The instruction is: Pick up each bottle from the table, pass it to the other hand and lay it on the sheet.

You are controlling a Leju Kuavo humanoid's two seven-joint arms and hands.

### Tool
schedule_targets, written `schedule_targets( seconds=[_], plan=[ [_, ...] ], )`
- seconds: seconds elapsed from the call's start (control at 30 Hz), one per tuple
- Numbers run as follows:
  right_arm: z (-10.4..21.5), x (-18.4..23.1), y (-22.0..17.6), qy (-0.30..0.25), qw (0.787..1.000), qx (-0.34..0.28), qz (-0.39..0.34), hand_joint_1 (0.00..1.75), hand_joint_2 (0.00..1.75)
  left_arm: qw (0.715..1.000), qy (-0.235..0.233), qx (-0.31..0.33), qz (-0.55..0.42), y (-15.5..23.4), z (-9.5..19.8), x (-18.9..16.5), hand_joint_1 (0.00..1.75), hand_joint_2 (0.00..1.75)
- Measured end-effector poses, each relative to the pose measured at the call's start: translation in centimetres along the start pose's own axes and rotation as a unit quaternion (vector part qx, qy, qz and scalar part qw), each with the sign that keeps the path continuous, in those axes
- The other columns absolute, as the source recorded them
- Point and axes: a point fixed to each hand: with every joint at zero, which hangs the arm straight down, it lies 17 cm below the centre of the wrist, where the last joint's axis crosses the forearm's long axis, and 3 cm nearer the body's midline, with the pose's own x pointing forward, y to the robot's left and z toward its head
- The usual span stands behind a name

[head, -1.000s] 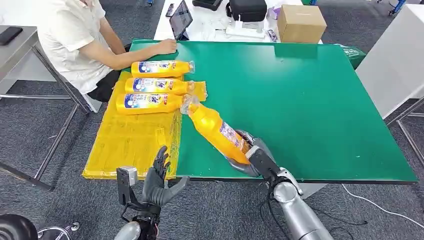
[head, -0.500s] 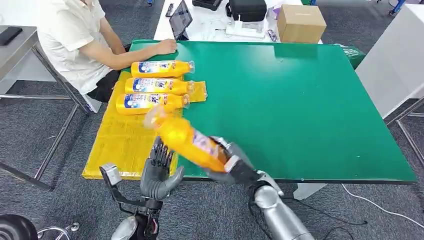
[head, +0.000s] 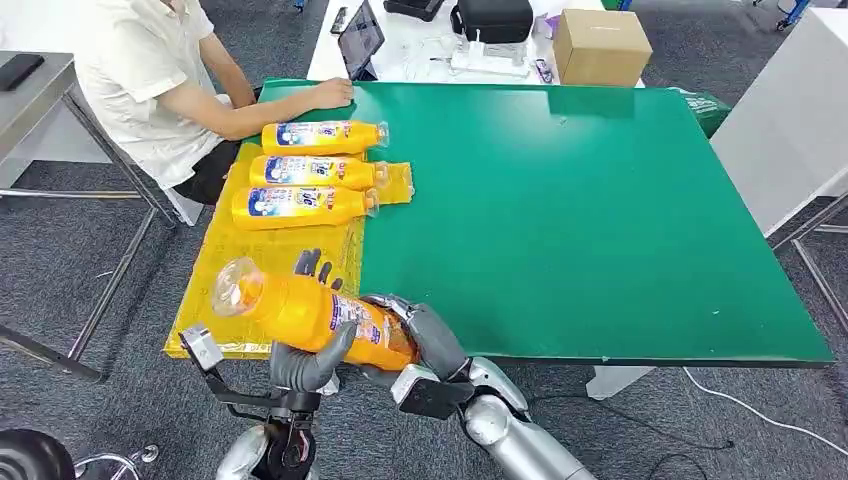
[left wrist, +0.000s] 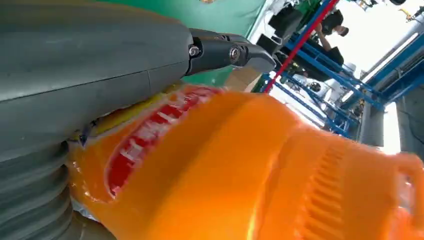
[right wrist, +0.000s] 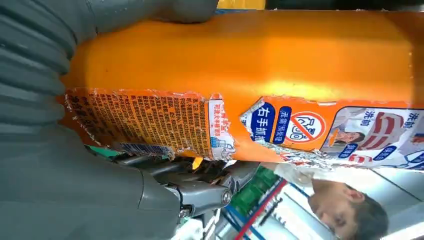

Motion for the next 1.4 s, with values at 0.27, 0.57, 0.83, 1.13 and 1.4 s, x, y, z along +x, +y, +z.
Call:
schedule_targets(
  seconds=[0.27,0.57,0.83,1.13,1.4],
  plan=[
    [-1.3,1.6,-0.4,-0.028,1.0,0.002,-0.008,1.75,1.75,0.995,0.002,-0.078,0.061,-1.9,0.8,1.0,1.75,1.75],
    [-1.5,2.1,-0.3,-0.041,0.999,0.011,0.0,1.75,1.75,0.991,-0.014,-0.118,0.063,-2.7,1.5,1.8,1.75,1.75],
    [-1.7,1.7,0.6,-0.042,0.998,0.046,0.003,0.63,1.75,0.988,-0.022,-0.138,0.06,-2.8,2.2,2.2,1.75,1.75],
    [-1.7,0.5,1.3,-0.022,0.996,0.048,0.066,0.0,0.0,0.99,-0.019,-0.132,0.041,-2.0,2.0,2.2,1.75,1.75],
    [-0.8,-0.7,1.5,-0.005,0.99,0.029,0.141,0.0,0.0,0.998,0.005,-0.064,0.006,0.0,0.8,1.0,1.75,1.75]
  ],
)
